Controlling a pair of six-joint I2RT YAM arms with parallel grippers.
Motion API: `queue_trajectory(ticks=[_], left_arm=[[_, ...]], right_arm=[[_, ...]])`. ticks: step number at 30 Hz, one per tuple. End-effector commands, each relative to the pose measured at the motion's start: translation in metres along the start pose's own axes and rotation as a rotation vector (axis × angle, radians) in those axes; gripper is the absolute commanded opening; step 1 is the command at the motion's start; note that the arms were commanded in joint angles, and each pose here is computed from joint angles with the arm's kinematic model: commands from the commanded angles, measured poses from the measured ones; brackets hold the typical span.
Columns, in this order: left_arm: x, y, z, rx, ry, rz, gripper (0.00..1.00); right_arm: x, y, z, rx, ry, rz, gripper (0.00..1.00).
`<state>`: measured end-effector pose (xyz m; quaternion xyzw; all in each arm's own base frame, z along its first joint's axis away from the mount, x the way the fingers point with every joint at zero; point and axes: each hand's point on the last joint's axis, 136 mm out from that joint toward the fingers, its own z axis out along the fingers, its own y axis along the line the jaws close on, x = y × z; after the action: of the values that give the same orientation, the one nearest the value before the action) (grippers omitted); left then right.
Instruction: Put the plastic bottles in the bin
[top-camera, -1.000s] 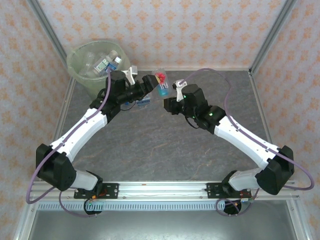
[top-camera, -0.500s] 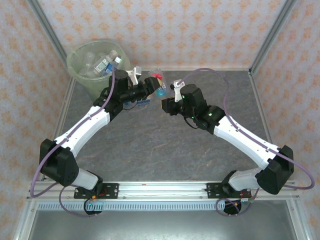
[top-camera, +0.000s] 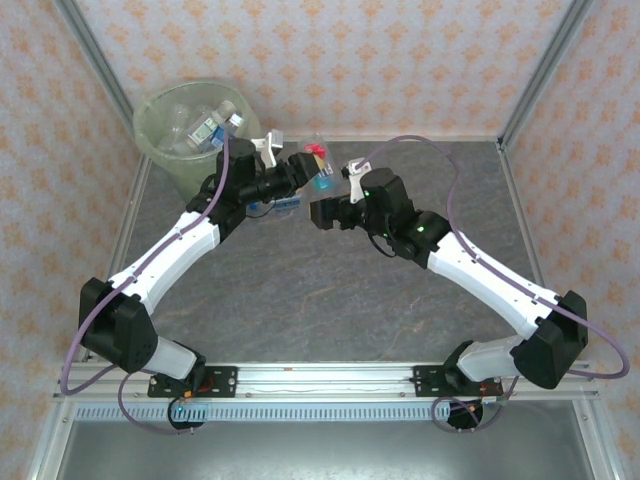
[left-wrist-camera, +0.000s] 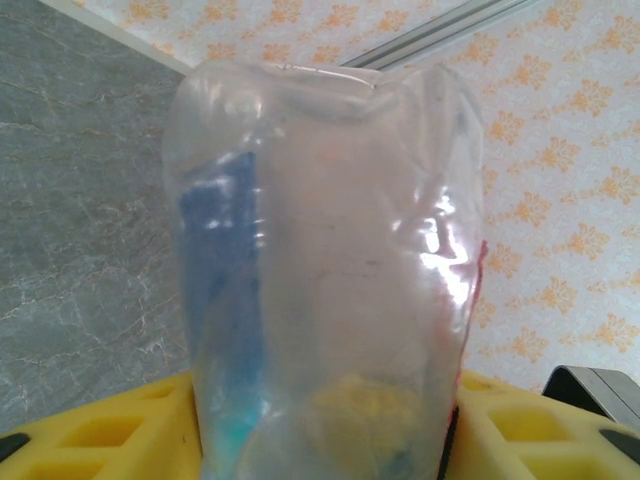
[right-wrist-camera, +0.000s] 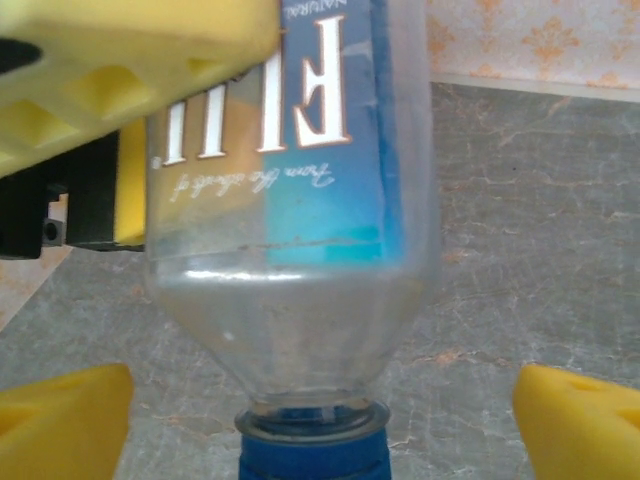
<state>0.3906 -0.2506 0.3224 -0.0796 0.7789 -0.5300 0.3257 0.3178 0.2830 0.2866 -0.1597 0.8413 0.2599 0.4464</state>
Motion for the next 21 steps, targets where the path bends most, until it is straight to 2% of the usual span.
queue_trajectory(ticks=[1, 5, 11, 21], left_arm=[[-0.023, -0.039, -0.013, 0.072, -0.083, 0.046, 0.55], [-0.043, -0.041, -0.026, 0.062, -0.149, 0.025, 0.55], [-0.091, -0.041, -0.059, 0.057, -0.290, -0.017, 0.48], [-0.188, -0.034, -0.135, -0.001, -0.568, -0.048, 0.51]], right_arm=[[-0.021, -0.005, -0.017, 0.042, -0.093, 0.015, 1.00], [-0.031, -0.009, -0.034, 0.065, -0.148, 0.031, 1.00], [-0.036, -0.020, -0.056, 0.111, -0.221, 0.049, 1.00], [-0.035, -0.022, -0.067, 0.104, -0.253, 0.065, 1.00]])
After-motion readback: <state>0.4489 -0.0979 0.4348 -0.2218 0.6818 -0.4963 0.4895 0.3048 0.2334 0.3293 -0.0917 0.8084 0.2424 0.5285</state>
